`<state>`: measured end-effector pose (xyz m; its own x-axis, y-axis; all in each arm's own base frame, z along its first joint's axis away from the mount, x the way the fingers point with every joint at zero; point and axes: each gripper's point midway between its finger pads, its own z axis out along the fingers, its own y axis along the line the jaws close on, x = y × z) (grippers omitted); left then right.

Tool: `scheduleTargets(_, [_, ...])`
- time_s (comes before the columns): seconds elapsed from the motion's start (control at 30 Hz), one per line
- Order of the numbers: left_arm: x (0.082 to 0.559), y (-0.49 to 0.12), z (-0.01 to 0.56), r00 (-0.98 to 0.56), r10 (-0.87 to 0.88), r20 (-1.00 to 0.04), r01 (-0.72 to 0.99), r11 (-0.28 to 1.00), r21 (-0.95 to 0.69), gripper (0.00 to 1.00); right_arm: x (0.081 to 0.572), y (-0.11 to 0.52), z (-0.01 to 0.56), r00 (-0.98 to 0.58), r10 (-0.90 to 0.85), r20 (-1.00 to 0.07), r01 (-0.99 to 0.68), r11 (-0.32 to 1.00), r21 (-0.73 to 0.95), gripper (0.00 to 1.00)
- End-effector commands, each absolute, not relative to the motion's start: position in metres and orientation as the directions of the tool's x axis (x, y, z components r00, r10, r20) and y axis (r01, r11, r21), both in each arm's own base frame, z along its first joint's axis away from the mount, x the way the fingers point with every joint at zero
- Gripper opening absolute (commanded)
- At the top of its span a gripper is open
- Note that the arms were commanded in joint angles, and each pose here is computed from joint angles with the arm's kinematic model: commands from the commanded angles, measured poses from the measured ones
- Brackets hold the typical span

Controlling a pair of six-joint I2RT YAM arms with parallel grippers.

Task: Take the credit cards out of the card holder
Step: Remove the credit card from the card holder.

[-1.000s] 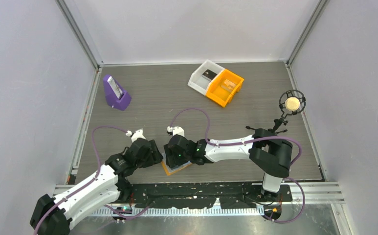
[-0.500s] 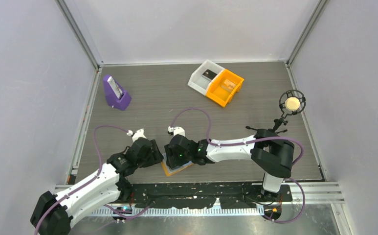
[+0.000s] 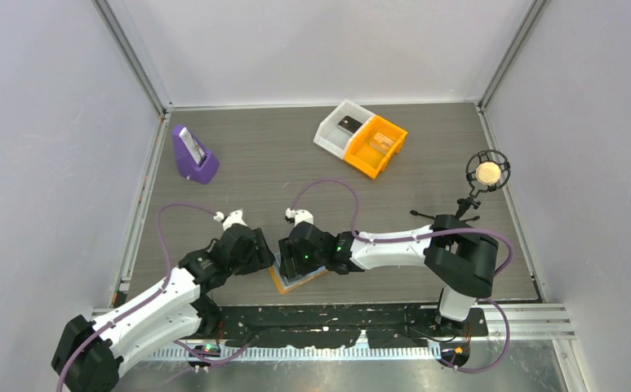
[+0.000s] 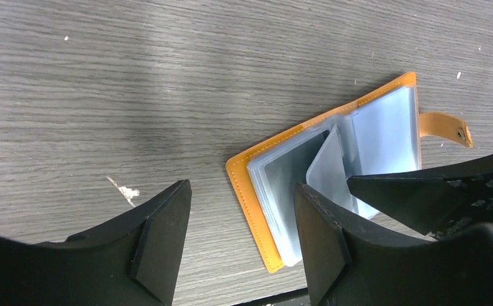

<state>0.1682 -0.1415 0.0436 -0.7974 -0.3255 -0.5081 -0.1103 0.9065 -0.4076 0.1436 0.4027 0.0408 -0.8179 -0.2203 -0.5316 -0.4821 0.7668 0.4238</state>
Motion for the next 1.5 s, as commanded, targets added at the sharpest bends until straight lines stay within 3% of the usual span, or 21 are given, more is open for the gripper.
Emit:
scheduleTargets(0.0, [0.178, -0.151, 0.062, -0.785, -0.318, -0.532, -0.074, 0.900, -0.429, 0.63, 0.149, 0.418, 0.078, -0.802, -0.131, -0.583, -0.494, 0.694, 0.523, 0.54])
scheduleTargets(0.33, [0.177, -0.158, 0.065, -0.798, -0.321, -0.511, -0.068, 0.889, -0.452, 0.61, 0.144, 0.416, 0.076, -0.828, -0.112, -0.550, -0.481, 0.647, 0.592, 0.55])
scheduleTargets(0.77, [0.179, -0.177, 0.081, -0.802, -0.345, -0.488, -0.036, 0.843, -0.537, 0.61, 0.148, 0.400, 0.086, -0.808, -0.090, -0.582, -0.480, 0.674, 0.562, 0.68])
scheduleTargets(1.0, [0.183, -0.189, 0.079, -0.820, -0.339, -0.461, -0.033, 0.833, -0.553, 0.62, 0.155, 0.387, 0.089, -0.793, -0.063, -0.606, -0.470, 0.696, 0.542, 0.69])
scheduleTargets(1.27, [0.188, -0.139, 0.088, -0.765, -0.328, -0.554, -0.133, 0.922, -0.363, 0.62, 0.155, 0.384, 0.090, -0.782, -0.100, -0.615, -0.480, 0.726, 0.493, 0.63])
scheduleTargets(1.47, [0.188, -0.117, 0.094, -0.731, -0.371, -0.573, -0.173, 0.913, -0.371, 0.65, 0.150, 0.389, 0.079, -0.777, -0.164, -0.608, -0.485, 0.772, 0.411, 0.65])
